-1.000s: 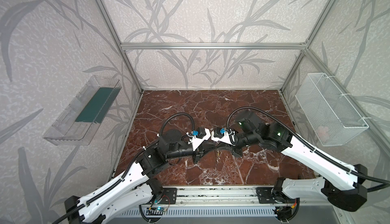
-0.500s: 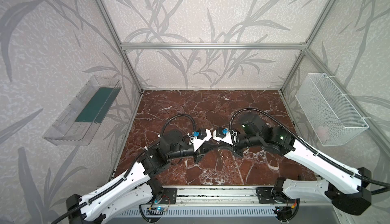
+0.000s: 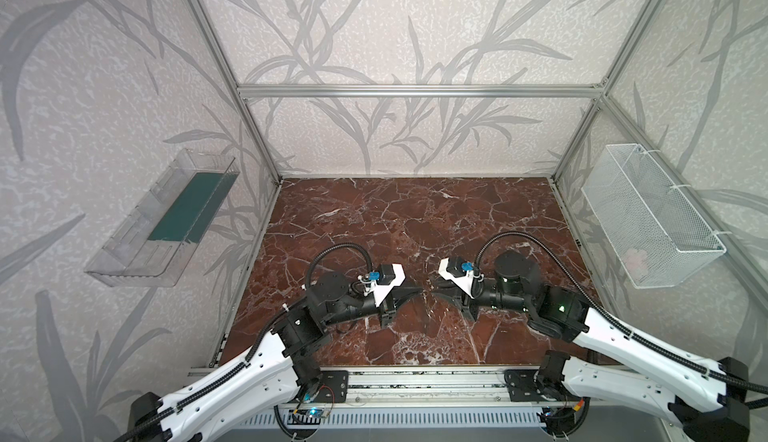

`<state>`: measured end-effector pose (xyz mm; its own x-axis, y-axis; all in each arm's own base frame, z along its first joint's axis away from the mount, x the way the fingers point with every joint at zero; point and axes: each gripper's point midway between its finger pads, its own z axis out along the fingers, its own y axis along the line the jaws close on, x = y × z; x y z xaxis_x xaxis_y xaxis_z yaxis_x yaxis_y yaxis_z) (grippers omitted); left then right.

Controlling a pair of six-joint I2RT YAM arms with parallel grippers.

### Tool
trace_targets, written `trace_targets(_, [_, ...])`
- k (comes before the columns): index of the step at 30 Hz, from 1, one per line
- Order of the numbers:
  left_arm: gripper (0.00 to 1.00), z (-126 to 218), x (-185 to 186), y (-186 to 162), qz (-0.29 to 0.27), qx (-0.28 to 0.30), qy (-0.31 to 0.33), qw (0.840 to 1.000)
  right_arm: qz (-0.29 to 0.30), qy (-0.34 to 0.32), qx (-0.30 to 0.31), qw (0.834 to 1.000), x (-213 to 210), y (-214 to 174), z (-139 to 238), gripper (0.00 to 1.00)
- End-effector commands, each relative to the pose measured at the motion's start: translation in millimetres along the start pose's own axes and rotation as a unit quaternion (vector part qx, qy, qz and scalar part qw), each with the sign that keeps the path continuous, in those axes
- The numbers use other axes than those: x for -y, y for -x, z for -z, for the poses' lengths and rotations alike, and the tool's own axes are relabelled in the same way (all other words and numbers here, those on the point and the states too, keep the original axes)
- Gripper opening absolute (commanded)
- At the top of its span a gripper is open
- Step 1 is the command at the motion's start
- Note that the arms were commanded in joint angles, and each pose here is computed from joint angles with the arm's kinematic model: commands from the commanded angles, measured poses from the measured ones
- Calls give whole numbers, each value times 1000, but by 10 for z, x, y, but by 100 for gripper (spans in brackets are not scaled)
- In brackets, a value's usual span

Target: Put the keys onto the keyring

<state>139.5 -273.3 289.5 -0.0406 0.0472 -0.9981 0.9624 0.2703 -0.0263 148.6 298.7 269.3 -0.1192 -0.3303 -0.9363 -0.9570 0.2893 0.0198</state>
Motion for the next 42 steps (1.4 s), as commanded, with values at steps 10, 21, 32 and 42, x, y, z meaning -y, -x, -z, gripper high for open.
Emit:
trace_targets(10, [0,-20,-16,144,-16,46,1,999,-29,59,65,996,-190,280,-32,11])
trace_targets(21, [0,9,-122,181,-12,72,34,997,-36,39,42,998,-168,157,-71,9])
trace_targets(32, [0,29,-183,210,-13,82,53,995,-32,38,33,998,-256,125,-140,8])
trace_targets(42, [0,32,-205,206,-12,81,60,995,-23,31,25,999,-310,106,-187,6])
